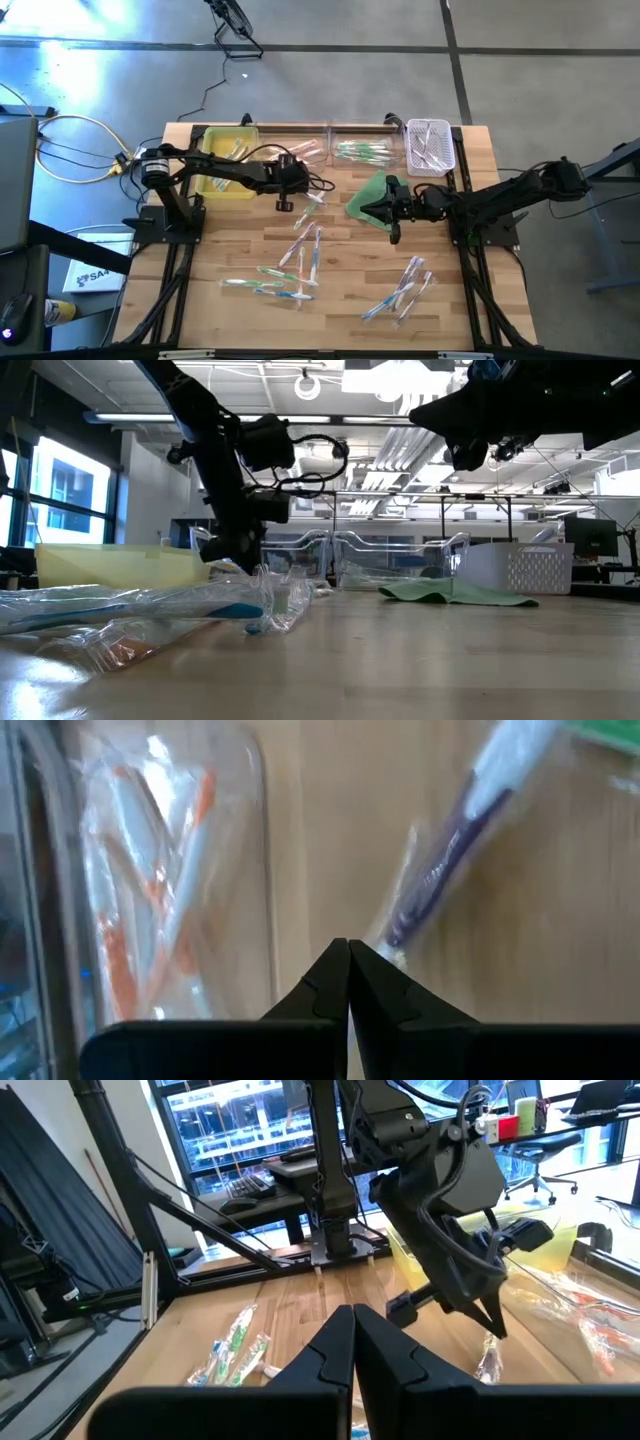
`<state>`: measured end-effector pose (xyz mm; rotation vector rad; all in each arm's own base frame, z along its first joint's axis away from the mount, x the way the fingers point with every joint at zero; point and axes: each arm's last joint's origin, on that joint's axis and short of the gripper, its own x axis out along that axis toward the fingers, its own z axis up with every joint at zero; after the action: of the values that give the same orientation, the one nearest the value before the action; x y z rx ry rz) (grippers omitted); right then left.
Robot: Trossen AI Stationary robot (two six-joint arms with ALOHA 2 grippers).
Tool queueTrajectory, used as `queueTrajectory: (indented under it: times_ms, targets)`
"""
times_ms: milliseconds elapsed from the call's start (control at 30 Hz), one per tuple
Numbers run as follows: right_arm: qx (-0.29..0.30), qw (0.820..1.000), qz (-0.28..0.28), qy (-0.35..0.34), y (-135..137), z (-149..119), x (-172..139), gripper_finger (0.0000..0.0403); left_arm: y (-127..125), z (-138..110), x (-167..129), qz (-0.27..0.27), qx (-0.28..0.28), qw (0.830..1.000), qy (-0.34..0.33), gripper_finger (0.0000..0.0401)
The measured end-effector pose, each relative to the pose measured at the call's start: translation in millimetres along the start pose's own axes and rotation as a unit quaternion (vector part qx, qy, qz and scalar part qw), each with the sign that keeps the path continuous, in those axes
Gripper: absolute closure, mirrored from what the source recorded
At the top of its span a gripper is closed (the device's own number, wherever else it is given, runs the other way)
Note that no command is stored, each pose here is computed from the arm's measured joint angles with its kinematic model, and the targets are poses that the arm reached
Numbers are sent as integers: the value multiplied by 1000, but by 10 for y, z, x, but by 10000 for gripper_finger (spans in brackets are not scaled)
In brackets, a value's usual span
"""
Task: Pick & Place Toothbrushes
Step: Put the purple toothbrush into the white bin
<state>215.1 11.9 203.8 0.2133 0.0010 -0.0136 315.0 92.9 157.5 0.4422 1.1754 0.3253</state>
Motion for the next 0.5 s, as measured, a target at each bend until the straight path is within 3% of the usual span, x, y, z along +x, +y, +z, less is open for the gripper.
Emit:
queueTrajectory:
  times_ms: [267,500]
  targets:
    - [0,1000,0,0,0,-1,0,401,-50,-44,67,-11,-31,999,25,401]
    - [0,1000,0,0,0,-1,0,401,-210,-17,7,-54,-40,997,26,401]
